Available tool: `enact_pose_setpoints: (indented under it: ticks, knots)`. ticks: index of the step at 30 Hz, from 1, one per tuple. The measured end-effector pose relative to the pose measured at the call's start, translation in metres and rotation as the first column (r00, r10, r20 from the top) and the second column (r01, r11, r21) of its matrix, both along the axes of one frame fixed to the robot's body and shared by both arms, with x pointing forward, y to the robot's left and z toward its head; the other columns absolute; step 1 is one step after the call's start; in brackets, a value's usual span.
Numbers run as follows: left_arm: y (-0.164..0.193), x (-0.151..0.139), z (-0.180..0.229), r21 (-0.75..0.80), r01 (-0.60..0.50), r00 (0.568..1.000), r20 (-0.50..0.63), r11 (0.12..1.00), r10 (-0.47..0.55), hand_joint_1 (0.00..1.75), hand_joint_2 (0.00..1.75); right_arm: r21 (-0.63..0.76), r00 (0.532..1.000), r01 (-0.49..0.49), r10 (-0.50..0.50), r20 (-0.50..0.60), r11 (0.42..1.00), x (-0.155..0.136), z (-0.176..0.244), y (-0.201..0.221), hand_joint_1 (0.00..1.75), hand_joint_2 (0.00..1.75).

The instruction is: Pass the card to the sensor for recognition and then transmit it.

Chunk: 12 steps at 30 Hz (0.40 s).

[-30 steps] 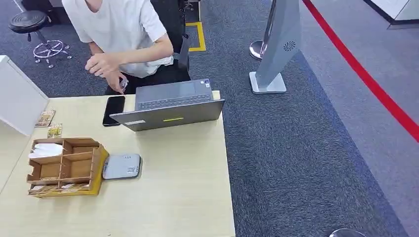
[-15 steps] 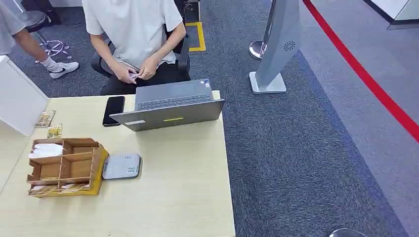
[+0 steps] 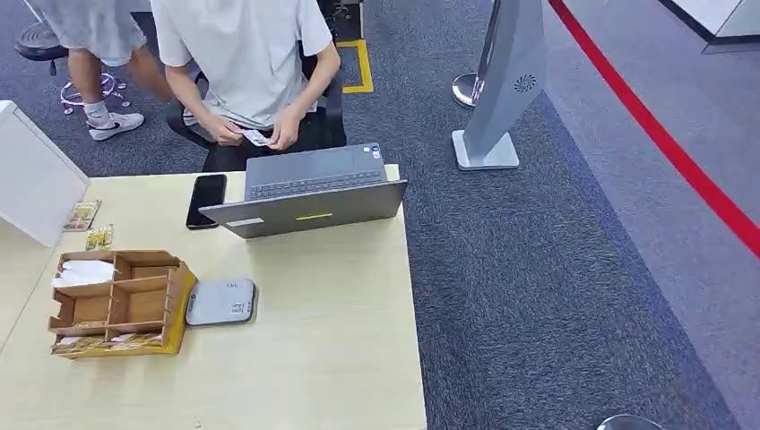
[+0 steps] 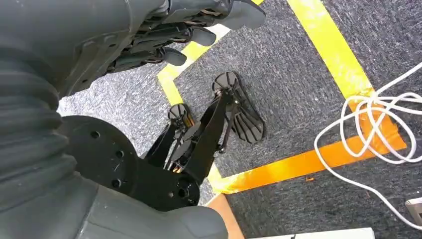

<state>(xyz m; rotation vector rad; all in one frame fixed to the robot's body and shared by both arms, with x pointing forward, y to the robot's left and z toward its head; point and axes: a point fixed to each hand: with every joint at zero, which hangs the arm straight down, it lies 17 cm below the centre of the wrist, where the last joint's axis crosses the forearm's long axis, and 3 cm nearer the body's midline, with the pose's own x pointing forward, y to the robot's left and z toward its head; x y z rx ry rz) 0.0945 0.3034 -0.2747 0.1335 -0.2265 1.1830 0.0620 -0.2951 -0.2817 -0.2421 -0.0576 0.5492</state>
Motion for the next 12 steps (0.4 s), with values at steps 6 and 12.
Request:
enact_pose_setpoints:
  ticks: [6,12]
  knots:
    - [-0.01,-0.009,-0.003,-0.041,0.059,0.996,-0.058,0.997,-0.061,0.0,1.75,0.013,1.0,-0.015,0.015,0.007,1.0,0.001,0.0,0.002,0.0,1.75]
    - [-0.013,-0.011,-0.004,-0.036,0.186,0.98,-0.061,0.982,-0.188,0.0,0.0,0.021,1.0,0.004,-0.005,0.014,1.0,-0.005,-0.001,0.0,0.0,0.0]
